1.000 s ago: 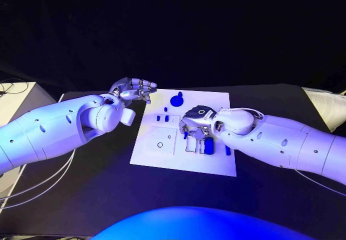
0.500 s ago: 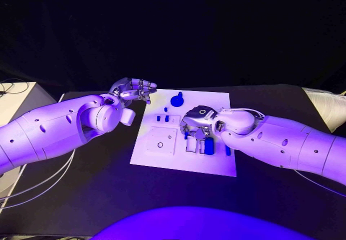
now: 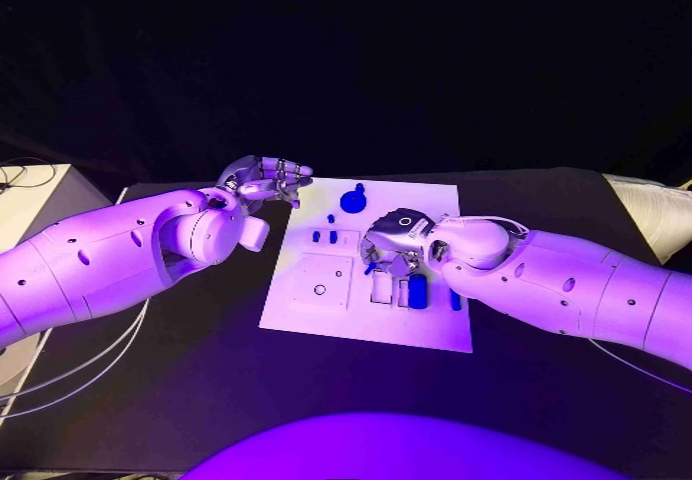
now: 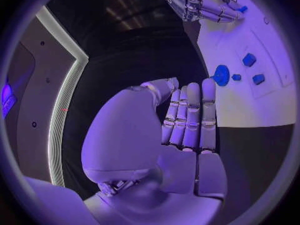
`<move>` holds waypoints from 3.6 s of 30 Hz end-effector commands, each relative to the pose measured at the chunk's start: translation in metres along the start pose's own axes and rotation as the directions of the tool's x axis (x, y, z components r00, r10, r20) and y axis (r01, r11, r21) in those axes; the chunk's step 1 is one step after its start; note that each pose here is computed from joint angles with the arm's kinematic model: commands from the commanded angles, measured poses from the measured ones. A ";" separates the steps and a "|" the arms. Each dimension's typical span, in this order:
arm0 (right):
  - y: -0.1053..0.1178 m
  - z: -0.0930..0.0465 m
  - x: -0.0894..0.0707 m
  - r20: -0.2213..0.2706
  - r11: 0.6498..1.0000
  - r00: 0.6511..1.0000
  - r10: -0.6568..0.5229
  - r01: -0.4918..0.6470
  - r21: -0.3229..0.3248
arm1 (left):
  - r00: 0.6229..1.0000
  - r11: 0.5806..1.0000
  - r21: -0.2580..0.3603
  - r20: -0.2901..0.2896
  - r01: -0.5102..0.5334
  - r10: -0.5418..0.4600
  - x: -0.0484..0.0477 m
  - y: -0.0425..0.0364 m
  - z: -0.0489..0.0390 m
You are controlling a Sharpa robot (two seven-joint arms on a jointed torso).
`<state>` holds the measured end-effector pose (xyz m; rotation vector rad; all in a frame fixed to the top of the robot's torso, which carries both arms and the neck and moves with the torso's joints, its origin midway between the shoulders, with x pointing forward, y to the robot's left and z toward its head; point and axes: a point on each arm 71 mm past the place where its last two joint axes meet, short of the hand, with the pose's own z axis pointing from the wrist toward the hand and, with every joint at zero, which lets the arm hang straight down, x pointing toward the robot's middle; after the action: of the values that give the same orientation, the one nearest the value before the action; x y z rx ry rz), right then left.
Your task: Assemble the parts on the task board
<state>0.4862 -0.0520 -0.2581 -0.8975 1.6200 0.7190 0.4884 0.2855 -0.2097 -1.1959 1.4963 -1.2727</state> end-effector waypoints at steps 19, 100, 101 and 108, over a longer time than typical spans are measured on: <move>-0.011 -0.004 -0.001 0.054 0.988 0.997 -0.052 0.044 0.147 | 1.000 1.000 0.003 -0.013 -0.004 0.004 0.0013 -0.0011 -0.0003; -0.016 -0.007 0.005 0.147 0.966 0.983 0.110 -0.140 0.217 | 1.000 1.000 0.001 -0.016 -0.013 0.013 0.0027 -0.0017 -0.0017; -0.015 -0.007 0.005 0.158 0.966 0.981 0.109 -0.143 0.218 | 1.000 1.000 0.001 -0.017 -0.013 0.013 0.0030 -0.0018 -0.0017; -0.014 -0.009 0.000 0.204 0.963 0.972 0.113 -0.158 0.218 | 1.000 1.000 0.003 -0.026 -0.012 0.012 0.0053 -0.0025 -0.0024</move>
<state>0.4909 -0.0634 -0.2607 -0.5843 1.6040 0.6817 0.4857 0.2831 -0.2084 -1.1848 1.5140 -1.2707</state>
